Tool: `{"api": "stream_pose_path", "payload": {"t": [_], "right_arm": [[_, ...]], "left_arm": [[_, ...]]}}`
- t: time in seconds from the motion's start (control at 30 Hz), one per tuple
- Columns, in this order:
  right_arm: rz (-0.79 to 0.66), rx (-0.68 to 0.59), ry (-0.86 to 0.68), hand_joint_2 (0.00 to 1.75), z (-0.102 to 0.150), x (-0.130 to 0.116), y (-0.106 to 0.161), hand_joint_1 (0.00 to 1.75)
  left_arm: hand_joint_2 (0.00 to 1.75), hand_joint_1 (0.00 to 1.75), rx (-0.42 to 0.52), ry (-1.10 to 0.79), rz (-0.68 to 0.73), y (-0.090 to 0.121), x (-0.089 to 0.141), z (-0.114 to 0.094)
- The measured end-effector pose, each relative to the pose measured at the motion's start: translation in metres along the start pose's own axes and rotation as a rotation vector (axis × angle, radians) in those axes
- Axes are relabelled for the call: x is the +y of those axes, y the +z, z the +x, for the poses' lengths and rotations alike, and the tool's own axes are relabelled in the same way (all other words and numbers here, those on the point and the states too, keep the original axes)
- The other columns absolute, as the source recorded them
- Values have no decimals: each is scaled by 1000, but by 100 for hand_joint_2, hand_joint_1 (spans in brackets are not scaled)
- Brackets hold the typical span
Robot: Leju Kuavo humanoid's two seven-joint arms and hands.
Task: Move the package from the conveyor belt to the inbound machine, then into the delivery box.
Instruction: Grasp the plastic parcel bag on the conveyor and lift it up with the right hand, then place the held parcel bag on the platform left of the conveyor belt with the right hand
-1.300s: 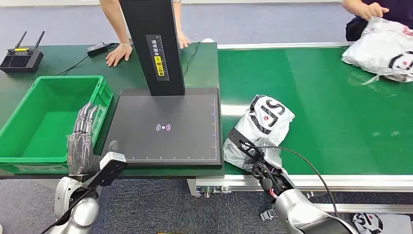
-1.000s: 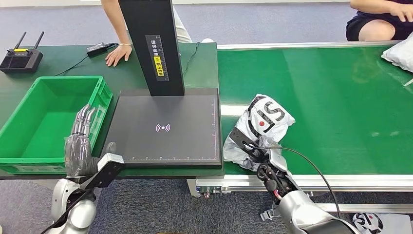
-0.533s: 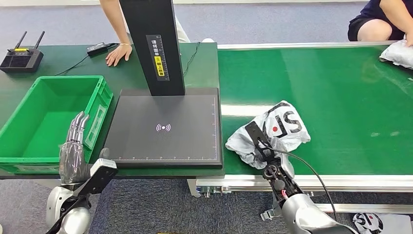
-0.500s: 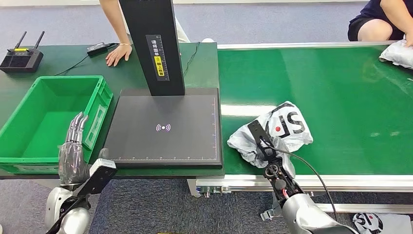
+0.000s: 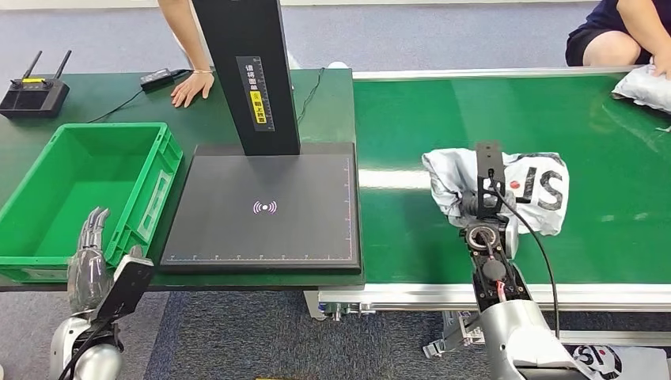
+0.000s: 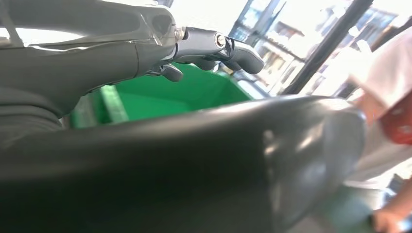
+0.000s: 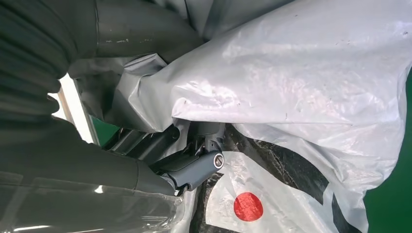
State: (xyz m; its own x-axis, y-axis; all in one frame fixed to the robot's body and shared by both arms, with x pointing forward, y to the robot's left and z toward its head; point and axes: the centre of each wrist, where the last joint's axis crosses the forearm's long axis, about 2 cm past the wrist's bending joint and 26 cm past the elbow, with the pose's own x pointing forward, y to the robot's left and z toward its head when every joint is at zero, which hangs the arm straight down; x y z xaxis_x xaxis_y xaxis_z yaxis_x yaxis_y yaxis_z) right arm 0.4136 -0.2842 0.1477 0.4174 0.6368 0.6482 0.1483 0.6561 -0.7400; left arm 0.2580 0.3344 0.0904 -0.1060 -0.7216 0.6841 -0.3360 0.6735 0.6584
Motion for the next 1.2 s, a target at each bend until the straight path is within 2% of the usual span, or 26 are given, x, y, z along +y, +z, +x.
{"api": "stream_pose_path", "payload": {"t": [0.1,0.17,0.3,0.57,0.7,0.93,1.13,1.17,1.2], "right_arm": [[-7,-42,-24,175,9,-7,3,175],[20,-79,-27,175,18,-3,10,175],[88,-190,5,175,45,23,38,175],[260,-461,70,175,109,80,115,175],[319,-568,96,175,133,100,149,175],[363,-678,114,175,153,116,185,175],[371,-712,120,175,159,120,194,175],[371,-712,120,175,159,120,194,170],[371,-712,120,175,159,120,194,138]], "left_arm": [[0,0,42,29,-15,3,-1,-7],[0,0,61,38,-22,4,-2,-10],[0,0,84,37,-24,2,-3,-16],[0,0,116,39,-22,-9,-1,-22],[0,0,123,40,-25,-10,-4,-23],[0,0,137,54,-27,-8,-8,-24],[0,0,140,55,-34,-13,-12,-22],[0,0,140,55,-34,-13,-12,-22],[0,0,140,55,-34,-13,-12,-22]]}}
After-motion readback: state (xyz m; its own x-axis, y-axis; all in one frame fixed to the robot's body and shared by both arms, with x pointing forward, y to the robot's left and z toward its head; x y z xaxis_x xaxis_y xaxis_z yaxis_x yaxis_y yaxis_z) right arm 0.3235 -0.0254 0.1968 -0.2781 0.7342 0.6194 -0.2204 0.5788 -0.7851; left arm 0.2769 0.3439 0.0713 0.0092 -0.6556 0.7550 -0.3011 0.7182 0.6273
